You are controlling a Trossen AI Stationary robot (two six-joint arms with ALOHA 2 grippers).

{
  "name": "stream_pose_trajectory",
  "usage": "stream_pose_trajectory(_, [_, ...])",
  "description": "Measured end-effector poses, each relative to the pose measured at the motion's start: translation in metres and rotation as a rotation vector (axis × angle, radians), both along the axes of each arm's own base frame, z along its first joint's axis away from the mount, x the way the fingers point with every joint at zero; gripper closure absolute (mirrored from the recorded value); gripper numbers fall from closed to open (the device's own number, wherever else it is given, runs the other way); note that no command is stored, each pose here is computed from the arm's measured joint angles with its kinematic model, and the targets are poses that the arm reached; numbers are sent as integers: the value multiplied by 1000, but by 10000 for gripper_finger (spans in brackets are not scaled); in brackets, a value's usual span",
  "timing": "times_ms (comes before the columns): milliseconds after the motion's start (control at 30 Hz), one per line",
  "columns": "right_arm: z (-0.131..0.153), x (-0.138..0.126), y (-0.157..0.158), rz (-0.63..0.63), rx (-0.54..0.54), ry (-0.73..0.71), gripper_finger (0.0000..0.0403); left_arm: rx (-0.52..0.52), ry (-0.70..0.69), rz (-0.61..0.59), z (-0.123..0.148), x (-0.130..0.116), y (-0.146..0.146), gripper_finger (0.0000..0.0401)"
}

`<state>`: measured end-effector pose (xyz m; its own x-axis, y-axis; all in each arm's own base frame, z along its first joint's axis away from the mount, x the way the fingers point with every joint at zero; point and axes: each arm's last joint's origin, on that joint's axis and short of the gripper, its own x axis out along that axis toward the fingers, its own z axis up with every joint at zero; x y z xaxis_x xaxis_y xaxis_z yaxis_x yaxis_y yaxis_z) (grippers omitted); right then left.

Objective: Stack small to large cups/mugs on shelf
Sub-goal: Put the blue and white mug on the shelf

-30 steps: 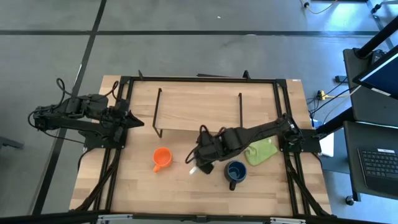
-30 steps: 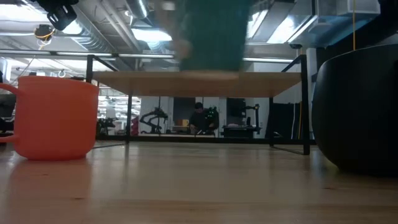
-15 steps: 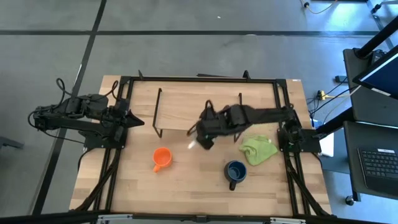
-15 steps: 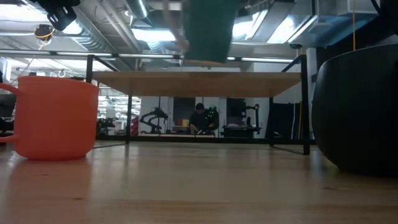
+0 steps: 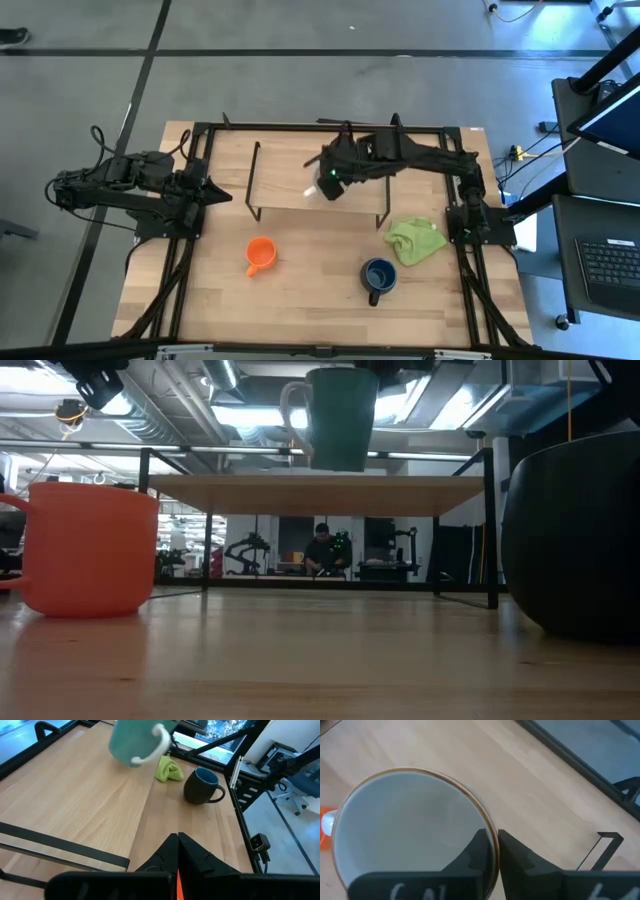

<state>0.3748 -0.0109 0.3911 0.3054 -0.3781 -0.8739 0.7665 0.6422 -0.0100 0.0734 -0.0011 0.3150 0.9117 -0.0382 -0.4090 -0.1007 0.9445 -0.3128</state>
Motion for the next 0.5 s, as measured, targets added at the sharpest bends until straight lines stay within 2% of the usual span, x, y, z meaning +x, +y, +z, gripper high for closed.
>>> stream_pose_trajectory(167, [-2,0,-20,-51,34,3,372,2,0,-1,0,0,0,401])
stream_pose_trajectory(300, [-5,-1,-33,-86,115,1,371,2,0,-2,0,0,0,401])
stream_pose_trajectory(500, [-5,-2,-38,-130,157,-17,370,9,-21,-4,2,1,0,401])
